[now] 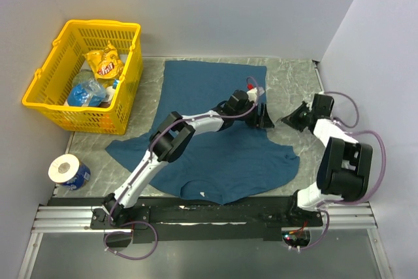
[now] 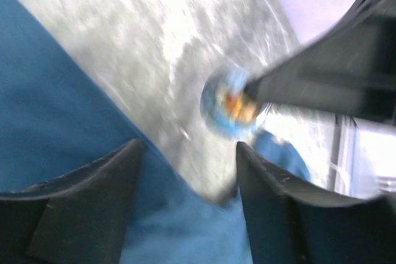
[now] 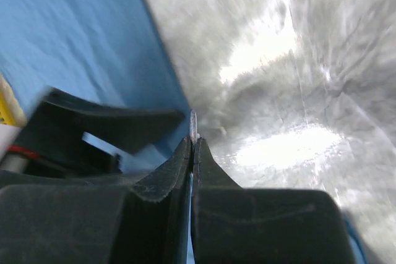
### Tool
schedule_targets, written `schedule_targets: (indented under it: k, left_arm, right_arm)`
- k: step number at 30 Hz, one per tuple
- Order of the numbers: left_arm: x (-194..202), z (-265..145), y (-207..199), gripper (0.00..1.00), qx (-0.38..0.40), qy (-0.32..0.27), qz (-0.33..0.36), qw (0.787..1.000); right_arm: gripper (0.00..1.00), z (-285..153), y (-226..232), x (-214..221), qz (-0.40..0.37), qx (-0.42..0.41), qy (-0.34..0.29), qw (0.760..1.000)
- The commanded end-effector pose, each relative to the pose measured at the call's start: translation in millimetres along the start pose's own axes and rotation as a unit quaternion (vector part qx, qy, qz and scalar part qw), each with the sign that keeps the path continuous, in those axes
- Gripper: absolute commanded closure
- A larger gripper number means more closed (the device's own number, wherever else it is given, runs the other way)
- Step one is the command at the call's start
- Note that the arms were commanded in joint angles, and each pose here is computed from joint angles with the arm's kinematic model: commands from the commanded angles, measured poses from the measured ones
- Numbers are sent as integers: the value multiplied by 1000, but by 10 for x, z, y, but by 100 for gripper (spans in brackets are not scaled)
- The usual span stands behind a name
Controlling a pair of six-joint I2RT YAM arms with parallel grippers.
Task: Pin the brooch onto the clothing
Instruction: Pick up the brooch from the center of the board.
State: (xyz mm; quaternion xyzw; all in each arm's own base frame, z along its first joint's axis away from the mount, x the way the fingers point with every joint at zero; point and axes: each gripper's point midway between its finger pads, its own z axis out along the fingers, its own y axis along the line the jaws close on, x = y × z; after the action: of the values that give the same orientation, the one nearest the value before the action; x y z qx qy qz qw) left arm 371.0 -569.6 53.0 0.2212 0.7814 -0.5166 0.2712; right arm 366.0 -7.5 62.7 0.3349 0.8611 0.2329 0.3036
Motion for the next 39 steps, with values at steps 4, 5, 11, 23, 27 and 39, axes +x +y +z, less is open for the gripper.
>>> schedule_targets:
  k: [4, 5, 11, 23, 27, 39]
  left_arm:
    - [-555, -509, -658, 16, 96, -64, -49, 992]
    - [-738, -645, -750, 11, 104, -83, -55, 989]
    - [-1353, -1393, -976, 1, 138, -164, -51, 975]
    - [-1601, -2463, -1003, 4, -22, -196, 98, 975]
    - [-1459, -2566, -897, 4, -99, -198, 163, 961]
    - [-1255, -2352, -1024, 11, -256, -260, 282, 887]
  right_arm:
    - [100, -588, 509, -577, -73, -18, -106, 992]
    - [100, -707, 619, -642, -85, -26, -121, 989]
    - [100, -1107, 1195, -721, -171, -60, -162, 970]
    - [100, -1259, 2311, -129, -283, -225, -91, 928]
    - [100, -1256, 2393, -88, -253, -216, -77, 940]
    - [100, -1152, 2275, -23, -134, -155, -56, 977]
